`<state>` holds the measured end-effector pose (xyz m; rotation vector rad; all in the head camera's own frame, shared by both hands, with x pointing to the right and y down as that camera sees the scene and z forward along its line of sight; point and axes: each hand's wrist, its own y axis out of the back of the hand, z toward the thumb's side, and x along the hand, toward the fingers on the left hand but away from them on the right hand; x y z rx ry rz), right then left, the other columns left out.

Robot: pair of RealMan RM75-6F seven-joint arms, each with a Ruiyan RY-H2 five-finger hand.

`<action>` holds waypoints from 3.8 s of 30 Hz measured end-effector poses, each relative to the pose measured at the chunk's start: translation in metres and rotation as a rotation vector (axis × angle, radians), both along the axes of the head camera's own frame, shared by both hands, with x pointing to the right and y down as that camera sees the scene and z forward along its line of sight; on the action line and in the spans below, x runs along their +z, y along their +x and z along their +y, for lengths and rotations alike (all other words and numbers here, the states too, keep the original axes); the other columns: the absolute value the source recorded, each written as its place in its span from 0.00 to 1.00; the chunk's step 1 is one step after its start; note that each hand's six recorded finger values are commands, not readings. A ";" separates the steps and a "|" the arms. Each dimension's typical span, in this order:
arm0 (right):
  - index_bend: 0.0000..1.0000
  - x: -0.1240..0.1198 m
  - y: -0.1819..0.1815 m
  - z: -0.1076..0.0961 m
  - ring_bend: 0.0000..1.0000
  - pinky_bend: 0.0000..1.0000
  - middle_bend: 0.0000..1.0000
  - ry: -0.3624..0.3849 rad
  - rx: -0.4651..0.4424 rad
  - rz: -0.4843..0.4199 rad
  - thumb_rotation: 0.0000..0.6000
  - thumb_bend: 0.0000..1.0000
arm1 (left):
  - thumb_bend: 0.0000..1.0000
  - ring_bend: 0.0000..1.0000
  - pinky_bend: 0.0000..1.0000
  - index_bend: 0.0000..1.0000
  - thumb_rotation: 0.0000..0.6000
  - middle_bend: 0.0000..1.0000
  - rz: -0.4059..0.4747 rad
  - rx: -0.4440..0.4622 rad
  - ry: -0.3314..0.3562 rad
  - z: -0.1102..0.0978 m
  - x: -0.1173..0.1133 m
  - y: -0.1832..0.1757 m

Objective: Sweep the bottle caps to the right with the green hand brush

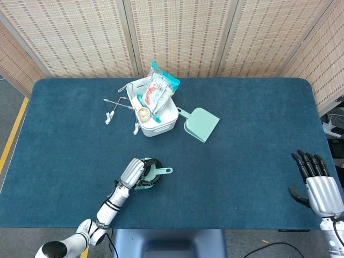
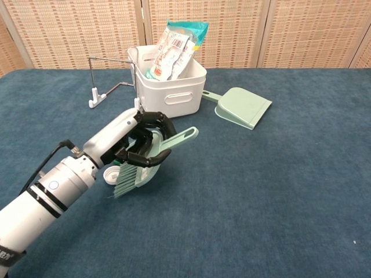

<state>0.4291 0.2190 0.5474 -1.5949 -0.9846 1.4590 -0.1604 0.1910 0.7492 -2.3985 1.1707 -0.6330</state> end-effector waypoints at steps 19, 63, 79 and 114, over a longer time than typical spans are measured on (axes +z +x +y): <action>0.00 0.002 -0.004 0.003 0.00 0.00 0.00 -0.009 -0.011 0.003 1.00 0.22 | 0.71 0.77 0.92 0.78 1.00 0.95 0.029 -0.077 0.100 -0.030 -0.040 -0.047; 0.00 0.000 -0.005 0.005 0.00 0.00 0.00 -0.008 -0.015 0.003 1.00 0.22 | 0.77 0.78 0.99 0.78 1.00 0.93 0.042 -0.220 -0.156 -0.008 0.016 -0.079; 0.00 -0.005 -0.001 0.003 0.00 0.00 0.00 0.006 -0.002 -0.008 1.00 0.22 | 0.76 0.78 0.99 0.78 1.00 0.93 0.089 -0.129 -0.192 0.005 0.026 -0.022; 0.00 -0.004 -0.005 0.004 0.00 0.00 0.00 -0.004 -0.012 -0.010 1.00 0.22 | 0.76 0.78 0.99 0.78 1.00 0.94 -0.066 0.020 0.111 -0.028 -0.033 -0.075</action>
